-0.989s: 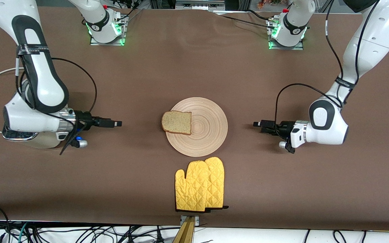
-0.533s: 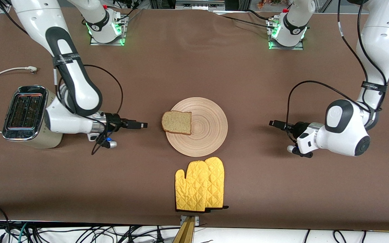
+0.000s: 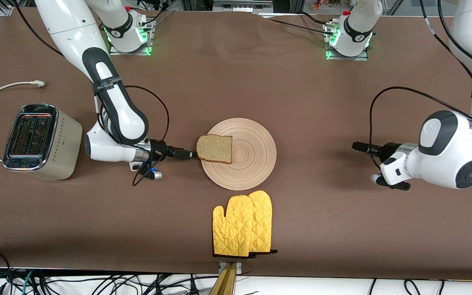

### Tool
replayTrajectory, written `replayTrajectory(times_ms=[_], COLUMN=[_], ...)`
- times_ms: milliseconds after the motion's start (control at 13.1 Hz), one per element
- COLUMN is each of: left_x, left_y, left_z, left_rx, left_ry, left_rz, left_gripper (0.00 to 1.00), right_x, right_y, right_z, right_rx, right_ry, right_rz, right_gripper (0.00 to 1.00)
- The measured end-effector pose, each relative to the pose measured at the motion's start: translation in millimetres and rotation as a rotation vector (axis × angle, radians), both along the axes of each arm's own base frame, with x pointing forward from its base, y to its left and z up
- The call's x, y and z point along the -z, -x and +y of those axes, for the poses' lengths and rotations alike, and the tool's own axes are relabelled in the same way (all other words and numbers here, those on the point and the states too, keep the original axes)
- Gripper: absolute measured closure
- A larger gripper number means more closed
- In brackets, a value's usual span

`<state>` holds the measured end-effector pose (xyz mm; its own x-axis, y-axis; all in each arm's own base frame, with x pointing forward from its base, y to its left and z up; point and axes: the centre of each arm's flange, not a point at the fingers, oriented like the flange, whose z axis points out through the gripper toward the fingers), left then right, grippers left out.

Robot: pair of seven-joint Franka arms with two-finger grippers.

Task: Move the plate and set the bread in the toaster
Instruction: 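Grasp the bread with the right gripper while the left gripper returns to rest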

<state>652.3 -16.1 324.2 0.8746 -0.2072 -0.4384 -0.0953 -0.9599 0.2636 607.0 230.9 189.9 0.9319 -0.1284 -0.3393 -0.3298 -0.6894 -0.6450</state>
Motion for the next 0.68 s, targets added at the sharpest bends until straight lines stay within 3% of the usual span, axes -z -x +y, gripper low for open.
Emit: replayTrajectory(times_ms=[228, 609, 685], left_x=[-16, -30, -32], left_y=[4, 10, 8], left_z=[24, 2, 6], left_rx=[-0.021, 0.016, 0.004], left_ry=[-0.022, -0.024, -0.056], left_rz=[0.008, 0.027, 0.017], left_gripper=[0.0, 0.0, 0.0], right_x=[8, 19, 19], right_y=[2, 9, 10], right_z=[6, 23, 26], right_rx=[0.014, -0.006, -0.01], right_ry=[-0.022, -0.024, -0.024], right_rz=[0.012, 0.027, 0.026], right_gripper=[0.0, 0.0, 0.0])
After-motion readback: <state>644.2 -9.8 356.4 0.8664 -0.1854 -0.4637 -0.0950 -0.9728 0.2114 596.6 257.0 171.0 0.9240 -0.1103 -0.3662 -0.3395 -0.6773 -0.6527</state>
